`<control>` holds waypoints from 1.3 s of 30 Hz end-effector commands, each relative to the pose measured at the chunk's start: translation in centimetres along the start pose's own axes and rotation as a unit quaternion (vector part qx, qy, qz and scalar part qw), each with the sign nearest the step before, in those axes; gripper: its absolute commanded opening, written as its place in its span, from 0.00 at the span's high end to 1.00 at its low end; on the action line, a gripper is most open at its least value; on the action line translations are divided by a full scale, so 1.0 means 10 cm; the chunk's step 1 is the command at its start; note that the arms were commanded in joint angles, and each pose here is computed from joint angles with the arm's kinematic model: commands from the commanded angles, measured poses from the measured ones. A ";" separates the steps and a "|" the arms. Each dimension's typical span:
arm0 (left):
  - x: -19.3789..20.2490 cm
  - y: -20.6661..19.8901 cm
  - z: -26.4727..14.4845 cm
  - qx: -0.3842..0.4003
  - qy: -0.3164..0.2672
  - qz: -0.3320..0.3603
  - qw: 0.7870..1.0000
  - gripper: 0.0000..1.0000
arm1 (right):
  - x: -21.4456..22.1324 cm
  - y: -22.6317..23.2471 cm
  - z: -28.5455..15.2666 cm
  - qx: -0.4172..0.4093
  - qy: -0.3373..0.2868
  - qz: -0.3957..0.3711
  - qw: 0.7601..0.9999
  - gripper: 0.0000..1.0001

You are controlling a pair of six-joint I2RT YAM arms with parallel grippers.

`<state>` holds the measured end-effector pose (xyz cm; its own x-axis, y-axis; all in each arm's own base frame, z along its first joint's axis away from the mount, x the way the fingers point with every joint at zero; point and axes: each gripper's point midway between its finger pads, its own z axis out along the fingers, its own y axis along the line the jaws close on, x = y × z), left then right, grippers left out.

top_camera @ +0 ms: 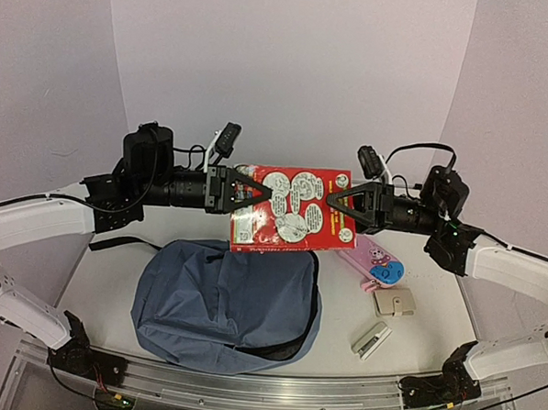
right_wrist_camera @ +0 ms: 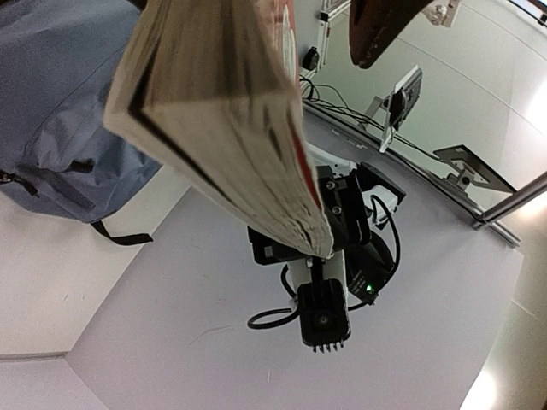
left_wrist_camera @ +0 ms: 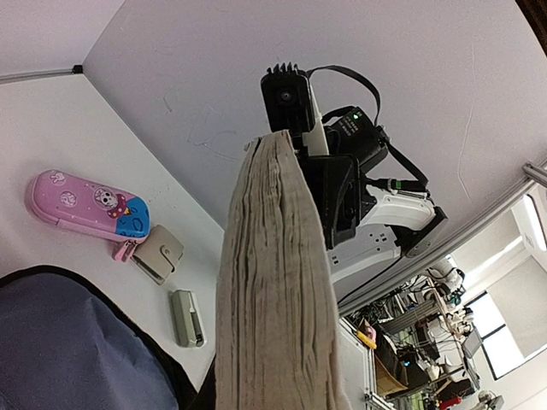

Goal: Pack the student bag
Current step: Pick up the book from the center of the board.

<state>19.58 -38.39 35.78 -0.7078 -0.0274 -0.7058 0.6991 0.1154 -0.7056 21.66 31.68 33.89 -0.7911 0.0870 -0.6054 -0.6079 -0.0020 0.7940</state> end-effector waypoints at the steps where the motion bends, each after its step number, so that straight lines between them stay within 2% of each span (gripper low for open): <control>1: -0.26 -0.26 -0.05 0.027 -0.030 0.020 0.999 1.00 | -0.15 0.34 0.00 -0.045 -0.015 -0.046 0.998 0.63; 2: -0.25 -0.23 -0.05 0.022 -0.027 0.016 0.999 1.00 | -0.15 0.35 0.01 -0.046 -0.016 -0.045 0.998 0.69; 4: -0.22 -0.17 -0.04 0.009 -0.022 0.009 1.000 0.98 | -0.16 0.35 0.01 -0.044 -0.021 -0.044 0.998 0.88; 5: -0.20 -0.11 -0.03 -0.002 -0.020 0.003 1.000 0.87 | -0.19 0.34 0.01 -0.040 -0.029 -0.044 0.998 0.95; 6: -0.18 -0.03 -0.03 -0.016 -0.017 -0.003 1.000 0.69 | -0.22 0.34 -0.01 -0.034 -0.041 -0.045 0.998 1.00; 7: -0.14 0.05 -0.03 -0.032 -0.015 -0.008 0.999 0.48 | -0.26 0.33 -0.03 -0.027 -0.055 -0.046 0.997 1.00; 9: -0.08 0.25 -0.03 -0.073 -0.013 -0.018 0.997 0.17 | -0.34 0.30 -0.07 -0.003 -0.081 -0.056 0.995 1.00; 11: 0.04 0.52 -0.04 -0.130 0.001 -0.039 0.991 0.07 | -0.43 0.15 -0.13 0.055 -0.108 -0.070 0.990 1.00; 13: 0.15 0.76 -0.02 -0.179 0.018 -0.059 0.982 0.03 | -0.54 -0.09 -0.25 0.148 -0.135 -0.081 0.976 1.00; 17: 0.35 1.08 0.12 -0.242 0.049 -0.091 0.965 0.00 | -0.73 -0.61 -0.68 0.348 -0.188 -0.084 0.914 1.00; 22: 0.57 1.33 0.41 -0.320 0.092 -0.093 0.939 0.00 | -0.77 -0.92 -1.17 0.491 -0.219 -0.084 0.839 1.00; 25: 0.74 1.46 0.63 -0.351 0.124 -0.090 0.924 0.00 | -0.69 -1.03 -1.28 0.518 -0.219 -0.078 0.823 1.00; 30: 0.93 1.56 0.95 -0.393 0.166 -0.070 0.902 0.00 | -0.54 -1.18 -1.40 0.542 -0.217 -0.067 0.809 1.00; 34: 1.07 1.76 1.01 -0.446 0.193 -0.054 0.872 0.00 | -0.49 -1.24 -1.44 0.551 -0.215 -0.067 0.804 1.00; 39: 1.20 1.87 1.14 -0.458 0.217 -0.047 0.861 0.00 | -0.45 -1.29 -1.45 0.557 -0.208 -0.067 0.802 1.00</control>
<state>24.73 -48.60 13.95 -0.8761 0.2340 -0.4215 0.4008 0.8393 -0.3673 31.58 17.23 23.04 -0.5726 0.3019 -0.7622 -0.0530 0.9142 0.4019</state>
